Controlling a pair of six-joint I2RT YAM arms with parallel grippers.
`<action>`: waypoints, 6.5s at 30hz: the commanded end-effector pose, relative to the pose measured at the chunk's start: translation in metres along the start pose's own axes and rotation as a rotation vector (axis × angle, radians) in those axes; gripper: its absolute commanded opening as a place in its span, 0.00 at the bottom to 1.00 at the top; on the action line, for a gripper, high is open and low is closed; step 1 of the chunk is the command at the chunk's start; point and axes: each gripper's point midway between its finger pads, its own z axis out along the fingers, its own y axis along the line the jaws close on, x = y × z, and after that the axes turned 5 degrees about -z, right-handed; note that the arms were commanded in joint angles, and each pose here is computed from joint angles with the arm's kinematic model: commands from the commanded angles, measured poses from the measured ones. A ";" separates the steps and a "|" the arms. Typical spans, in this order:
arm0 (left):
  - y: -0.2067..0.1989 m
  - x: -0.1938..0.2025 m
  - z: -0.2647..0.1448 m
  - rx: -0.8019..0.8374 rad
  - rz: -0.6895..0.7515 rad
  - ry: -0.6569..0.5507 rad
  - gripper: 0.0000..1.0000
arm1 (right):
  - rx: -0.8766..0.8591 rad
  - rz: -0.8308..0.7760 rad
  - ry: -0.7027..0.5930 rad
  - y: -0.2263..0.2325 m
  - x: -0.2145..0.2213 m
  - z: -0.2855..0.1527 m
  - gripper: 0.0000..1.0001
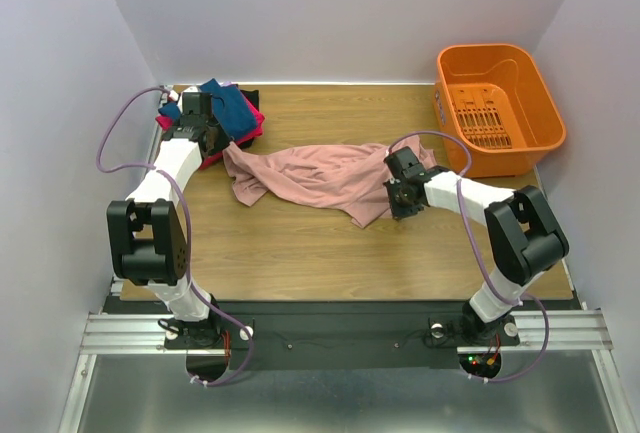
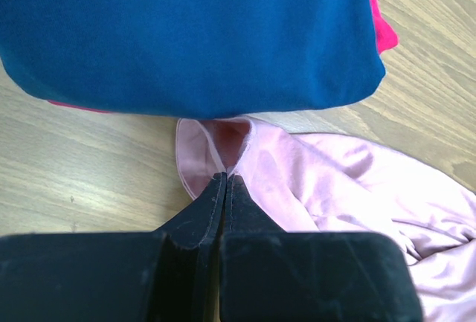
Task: Fold and stack the t-shirts
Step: Flatten the tshirt out
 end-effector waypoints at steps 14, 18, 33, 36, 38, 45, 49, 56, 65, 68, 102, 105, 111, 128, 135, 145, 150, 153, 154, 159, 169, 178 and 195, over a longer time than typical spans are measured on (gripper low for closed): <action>-0.036 -0.081 -0.083 0.185 0.068 -0.258 0.00 | 0.233 0.204 -0.510 -0.114 -0.154 -0.165 0.00; -0.045 -0.109 -0.115 0.244 0.077 -0.330 0.00 | 0.281 0.247 -0.650 -0.139 -0.195 -0.222 0.00; -0.079 -0.153 -0.286 0.488 0.126 -0.588 0.00 | 0.368 0.273 -1.143 -0.154 -0.240 -0.445 0.00; -0.083 -0.145 -0.338 0.583 0.138 -0.628 0.00 | 0.367 0.273 -1.251 -0.149 -0.219 -0.498 0.00; -0.087 -0.138 -0.363 0.645 0.150 -0.638 0.00 | 0.359 0.246 -1.304 -0.144 -0.207 -0.523 0.00; -0.084 -0.121 -0.491 0.810 0.196 -0.776 0.00 | 0.382 0.242 -1.581 -0.133 -0.140 -0.646 0.00; -0.082 -0.115 -0.542 0.874 0.207 -0.839 0.00 | 0.361 0.242 -1.703 -0.126 -0.115 -0.693 0.00; -0.088 -0.106 -0.541 0.944 0.167 -0.797 0.00 | 0.330 0.234 -1.684 -0.122 -0.124 -0.683 0.00; -0.095 -0.093 -0.389 0.829 0.136 -0.535 0.00 | 0.291 0.225 -1.361 -0.130 -0.192 -0.546 0.00; -0.097 -0.089 -0.336 0.788 0.129 -0.451 0.00 | 0.263 0.217 -1.242 -0.130 -0.215 -0.486 0.00; -0.074 -0.136 -0.539 0.786 0.216 -0.949 0.00 | 0.288 0.205 -1.710 -0.117 -0.145 -0.676 0.00; -0.074 -0.131 -0.558 0.828 0.222 -0.969 0.00 | 0.275 0.208 -1.763 -0.113 -0.135 -0.696 0.00; -0.083 -0.122 -0.537 0.860 0.237 -0.884 0.00 | 0.222 0.220 -1.757 -0.109 -0.145 -0.691 0.00; -0.050 -0.070 -0.154 0.435 0.220 -0.310 0.21 | 0.183 0.212 -1.035 -0.136 -0.328 -0.288 0.00; -0.056 -0.175 -0.119 0.265 -0.001 -0.418 0.99 | 0.095 0.245 -1.000 -0.134 -0.388 -0.257 1.00; -0.063 -0.028 -0.117 0.358 0.032 -0.177 0.99 | -0.041 0.138 -0.722 -0.092 -0.240 -0.211 1.00; -0.051 0.074 -0.100 0.365 0.008 -0.002 0.99 | -0.174 0.153 -0.615 -0.059 -0.173 -0.190 1.00; -0.045 0.105 -0.094 0.364 0.002 0.054 0.99 | -0.186 0.169 -0.536 -0.052 -0.141 -0.164 1.00; -0.044 0.111 -0.092 0.364 0.004 0.065 0.99 | -0.188 0.175 -0.502 -0.050 -0.130 -0.151 1.00; -0.037 0.129 -0.071 0.339 0.016 0.110 0.99 | -0.184 0.192 -0.433 -0.049 -0.115 -0.118 1.00; -0.052 0.139 -0.020 0.296 0.087 0.193 0.99 | -0.114 0.203 -0.313 -0.060 -0.113 -0.043 0.99; -0.054 0.150 0.016 0.240 0.055 0.255 0.99 | -0.046 0.165 -0.223 -0.066 -0.123 0.018 0.99; -0.032 0.119 0.077 0.136 0.018 0.230 0.99 | -0.122 0.173 -0.201 -0.055 -0.176 0.092 0.99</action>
